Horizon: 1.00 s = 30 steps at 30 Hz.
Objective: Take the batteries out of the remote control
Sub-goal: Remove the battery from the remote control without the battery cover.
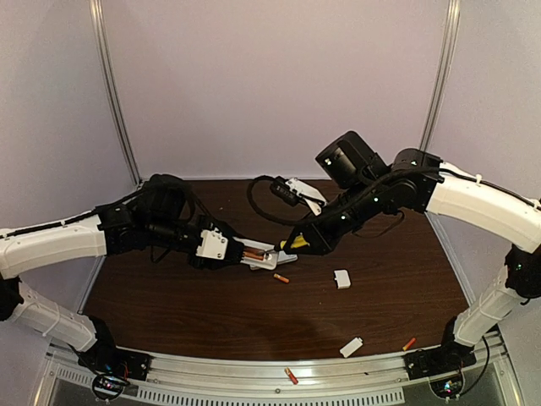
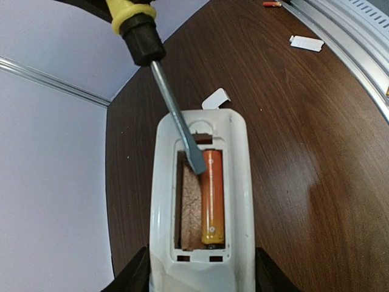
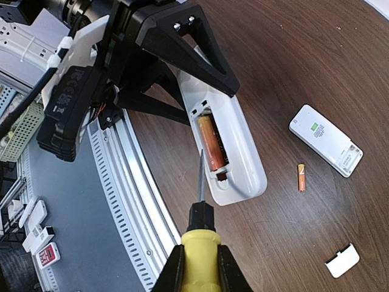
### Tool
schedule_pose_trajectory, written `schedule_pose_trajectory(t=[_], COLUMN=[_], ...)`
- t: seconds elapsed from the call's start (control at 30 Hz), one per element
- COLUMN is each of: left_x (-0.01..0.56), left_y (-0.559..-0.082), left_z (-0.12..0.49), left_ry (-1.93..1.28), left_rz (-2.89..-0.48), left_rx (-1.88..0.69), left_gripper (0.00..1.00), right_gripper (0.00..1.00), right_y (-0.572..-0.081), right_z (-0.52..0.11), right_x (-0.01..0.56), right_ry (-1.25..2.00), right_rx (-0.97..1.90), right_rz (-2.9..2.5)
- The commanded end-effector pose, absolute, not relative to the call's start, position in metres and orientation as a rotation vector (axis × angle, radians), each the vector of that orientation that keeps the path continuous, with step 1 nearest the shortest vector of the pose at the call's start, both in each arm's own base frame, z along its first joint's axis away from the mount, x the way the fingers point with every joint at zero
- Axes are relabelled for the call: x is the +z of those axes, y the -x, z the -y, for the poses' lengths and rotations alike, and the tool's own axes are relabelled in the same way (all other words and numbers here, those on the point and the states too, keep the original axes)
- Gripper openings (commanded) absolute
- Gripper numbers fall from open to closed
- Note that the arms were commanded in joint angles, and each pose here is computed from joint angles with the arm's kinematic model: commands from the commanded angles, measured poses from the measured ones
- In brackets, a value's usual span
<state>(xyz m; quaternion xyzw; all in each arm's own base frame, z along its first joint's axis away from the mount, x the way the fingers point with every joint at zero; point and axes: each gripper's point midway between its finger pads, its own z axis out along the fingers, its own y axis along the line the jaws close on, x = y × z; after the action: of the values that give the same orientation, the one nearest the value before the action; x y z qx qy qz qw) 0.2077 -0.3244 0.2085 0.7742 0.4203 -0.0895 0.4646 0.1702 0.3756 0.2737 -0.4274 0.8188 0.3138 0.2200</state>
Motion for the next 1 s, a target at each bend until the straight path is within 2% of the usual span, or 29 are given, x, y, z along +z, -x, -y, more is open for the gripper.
schedule_pose_trajectory(t=[0.0,0.47,0.97], left_x=[0.221,0.218,0.215], left_y=[-0.208,-0.201,-0.201], left_z=[0.33,0.329,0.34], left_ry=[-1.9,-1.934,-1.962], left_rz=[-0.986,-0.973,-0.944], left_rx=[-0.207,-0.227,-0.24], left_gripper=[0.0,0.0,0.0], right_gripper=[0.0,0.0,0.0], right_y=[-0.175,-0.184,-0.167], right_z=[-0.375,-0.374,-0.374], right_x=[0.275,0.259,0.238], right_ry=[1.201,1.204,1.313], right_rx=[0.805,0.721,0.738], right_rz=[-2.253,-2.284,-2.308])
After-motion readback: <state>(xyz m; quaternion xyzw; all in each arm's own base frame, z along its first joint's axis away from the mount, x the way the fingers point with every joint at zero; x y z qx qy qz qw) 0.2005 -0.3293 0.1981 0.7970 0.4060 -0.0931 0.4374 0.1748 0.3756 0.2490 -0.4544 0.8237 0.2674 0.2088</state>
